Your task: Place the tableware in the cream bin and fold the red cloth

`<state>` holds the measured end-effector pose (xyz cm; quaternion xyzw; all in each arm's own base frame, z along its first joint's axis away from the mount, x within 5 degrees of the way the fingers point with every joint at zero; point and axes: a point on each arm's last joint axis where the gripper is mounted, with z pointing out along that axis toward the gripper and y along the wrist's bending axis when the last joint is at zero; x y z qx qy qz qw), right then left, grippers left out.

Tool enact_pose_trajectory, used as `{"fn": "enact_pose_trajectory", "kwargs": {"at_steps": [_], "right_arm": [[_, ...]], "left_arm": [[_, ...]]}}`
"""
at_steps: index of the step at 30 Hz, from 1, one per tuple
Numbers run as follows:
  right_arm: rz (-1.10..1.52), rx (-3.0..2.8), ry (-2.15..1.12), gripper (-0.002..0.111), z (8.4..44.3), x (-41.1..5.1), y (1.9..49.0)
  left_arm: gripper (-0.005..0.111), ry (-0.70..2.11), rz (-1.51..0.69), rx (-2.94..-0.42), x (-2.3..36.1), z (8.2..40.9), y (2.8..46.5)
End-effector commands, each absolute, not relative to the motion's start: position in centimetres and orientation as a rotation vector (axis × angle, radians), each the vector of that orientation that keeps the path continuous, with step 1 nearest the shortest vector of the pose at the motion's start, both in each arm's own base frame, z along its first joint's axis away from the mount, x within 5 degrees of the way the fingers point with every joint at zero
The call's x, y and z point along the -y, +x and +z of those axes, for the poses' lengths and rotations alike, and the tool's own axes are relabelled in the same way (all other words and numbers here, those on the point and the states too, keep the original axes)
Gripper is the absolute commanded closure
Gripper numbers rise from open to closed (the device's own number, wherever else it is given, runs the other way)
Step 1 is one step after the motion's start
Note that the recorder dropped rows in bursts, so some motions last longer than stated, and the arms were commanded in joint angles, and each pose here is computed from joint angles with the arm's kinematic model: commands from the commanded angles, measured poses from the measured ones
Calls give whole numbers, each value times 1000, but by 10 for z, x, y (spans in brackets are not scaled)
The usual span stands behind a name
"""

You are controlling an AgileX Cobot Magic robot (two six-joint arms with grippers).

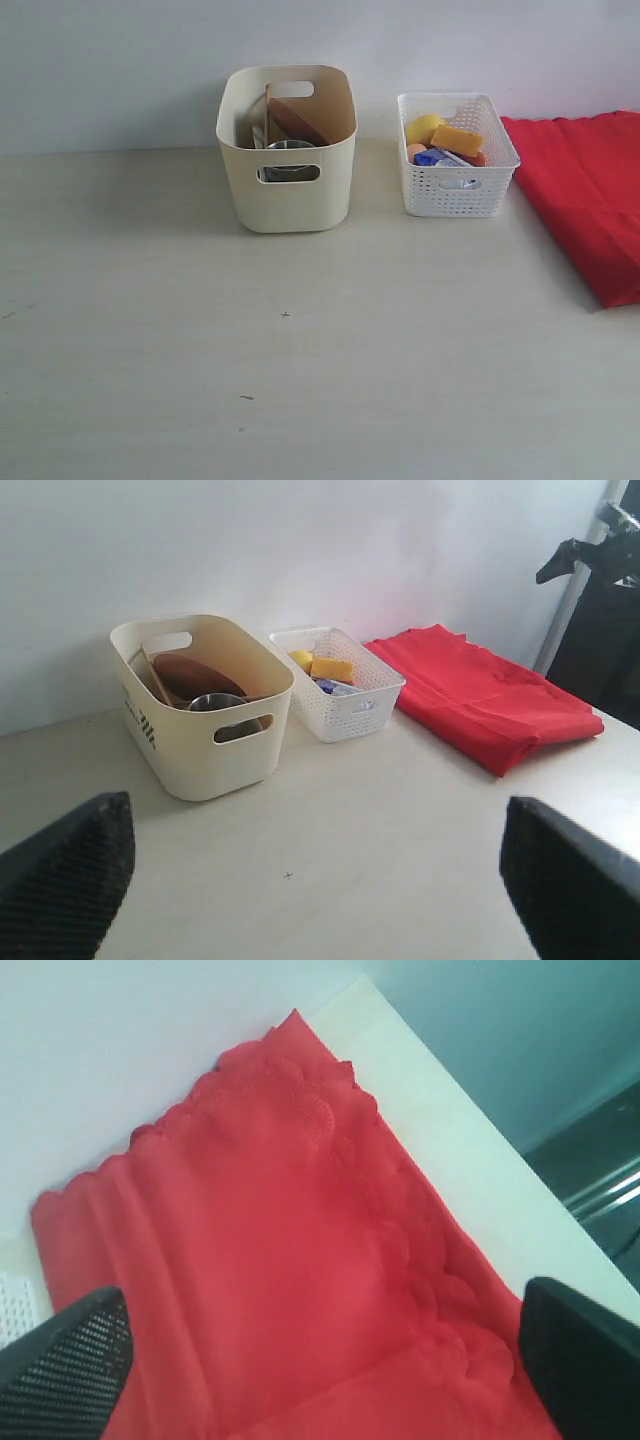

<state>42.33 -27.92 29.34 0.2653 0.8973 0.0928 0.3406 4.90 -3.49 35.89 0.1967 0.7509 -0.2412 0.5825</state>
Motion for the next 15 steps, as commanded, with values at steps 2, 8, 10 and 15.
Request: {"fn": "enact_pose_trajectory", "kwargs": {"at_steps": [2,8,10,15], "right_arm": [[191,-2321,634,8,377,247,381],[130,-2289,503,28,426,183,323],[93,-2269,454,36,431,164,306],[41,-2154,394,60,422,103,233]], "left_arm": [[13,446,-582,-1722,35,361,49],[13,447,-582,-1716,35,362,49],[13,445,-585,-1708,35,362,48],[13,456,-580,-1651,34,367,47]]}}
